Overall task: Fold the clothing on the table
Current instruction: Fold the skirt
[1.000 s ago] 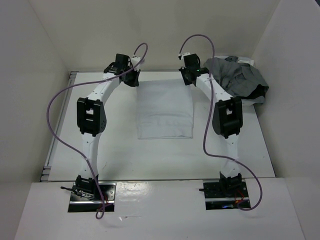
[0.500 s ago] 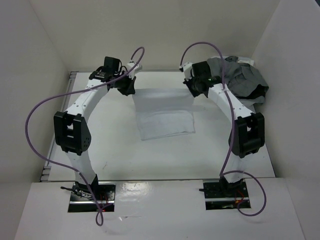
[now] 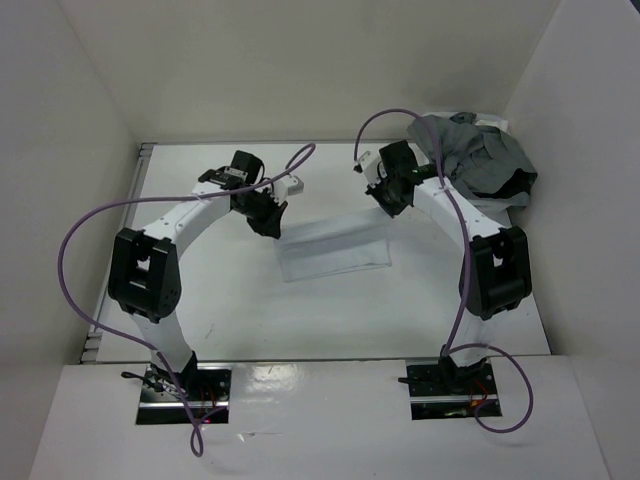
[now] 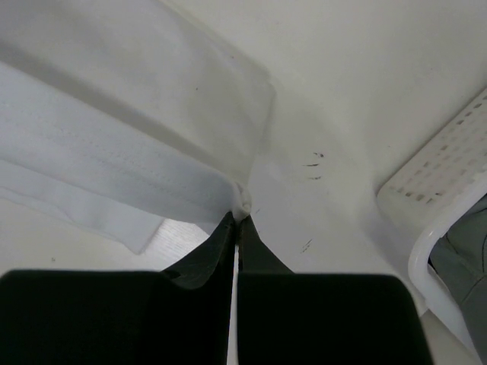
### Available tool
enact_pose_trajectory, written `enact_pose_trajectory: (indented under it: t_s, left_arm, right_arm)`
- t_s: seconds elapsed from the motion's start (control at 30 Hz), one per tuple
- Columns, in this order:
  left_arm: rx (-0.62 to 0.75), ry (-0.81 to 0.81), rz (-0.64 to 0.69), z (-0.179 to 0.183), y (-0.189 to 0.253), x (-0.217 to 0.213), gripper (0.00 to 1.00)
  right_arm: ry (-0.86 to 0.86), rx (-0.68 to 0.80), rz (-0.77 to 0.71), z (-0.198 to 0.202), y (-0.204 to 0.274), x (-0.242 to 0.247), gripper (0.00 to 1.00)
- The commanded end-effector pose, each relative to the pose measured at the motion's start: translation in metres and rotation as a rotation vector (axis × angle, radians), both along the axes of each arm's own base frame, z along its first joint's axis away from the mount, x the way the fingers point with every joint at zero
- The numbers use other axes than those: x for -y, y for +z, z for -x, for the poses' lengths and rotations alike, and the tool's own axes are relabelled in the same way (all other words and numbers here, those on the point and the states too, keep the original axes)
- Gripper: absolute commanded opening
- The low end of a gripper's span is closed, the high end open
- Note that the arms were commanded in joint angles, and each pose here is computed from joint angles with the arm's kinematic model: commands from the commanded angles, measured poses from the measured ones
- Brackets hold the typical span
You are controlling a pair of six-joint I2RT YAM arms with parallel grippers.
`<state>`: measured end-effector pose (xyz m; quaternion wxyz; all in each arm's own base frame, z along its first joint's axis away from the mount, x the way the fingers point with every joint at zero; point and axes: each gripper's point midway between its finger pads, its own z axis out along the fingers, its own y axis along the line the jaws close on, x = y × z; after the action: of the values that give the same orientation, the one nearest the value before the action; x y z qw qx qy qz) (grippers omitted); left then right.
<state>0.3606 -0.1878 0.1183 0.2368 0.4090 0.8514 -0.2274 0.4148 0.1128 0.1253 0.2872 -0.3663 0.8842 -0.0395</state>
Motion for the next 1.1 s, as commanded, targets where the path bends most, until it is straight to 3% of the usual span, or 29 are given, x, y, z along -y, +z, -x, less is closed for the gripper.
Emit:
enact_pose_trajectory:
  t_s: [0.0, 0.2, 0.4, 0.47, 0.57, 0.67, 0.87, 1.07]
  left_arm:
    - [0.053, -0.042, 0.018, 0.011, 0.022, 0.002, 0.00]
    - [0.047, -0.034, -0.019, 0.013, 0.013, -0.005, 0.00]
    - [0.038, -0.038, -0.034, 0.018, 0.012, -0.008, 0.05]
    - [0.030, -0.038, -0.037, 0.023, 0.011, -0.010, 0.13]
    - [0.037, -0.042, -0.025, 0.027, 0.016, -0.010, 0.24]
    - [0.014, -0.046, -0.023, 0.039, 0.013, -0.012, 0.34]
    - [0.030, -0.042, -0.027, 0.047, 0.020, -0.016, 0.43]
    - [0.024, 0.171, 0.067, 0.019, 0.041, -0.053, 0.51]
  right_arm:
    - [0.054, 0.018, 0.022, 0.017, 0.022, -0.002, 0.00]
    - [0.165, -0.079, 0.074, 0.050, 0.007, -0.017, 0.00]
    - [0.273, -0.214, 0.100, 0.091, -0.006, -0.027, 0.25]
    - [0.298, -0.244, 0.107, 0.099, -0.010, -0.028, 0.28]
    - [0.293, -0.254, 0.149, 0.106, -0.013, -0.017, 0.40]
    - [0.277, -0.233, 0.198, 0.106, -0.012, -0.007, 0.52]
    - [0.255, -0.172, 0.166, 0.096, -0.004, -0.012, 0.55]
    - [0.228, -0.122, 0.013, 0.071, 0.007, -0.056, 0.69]
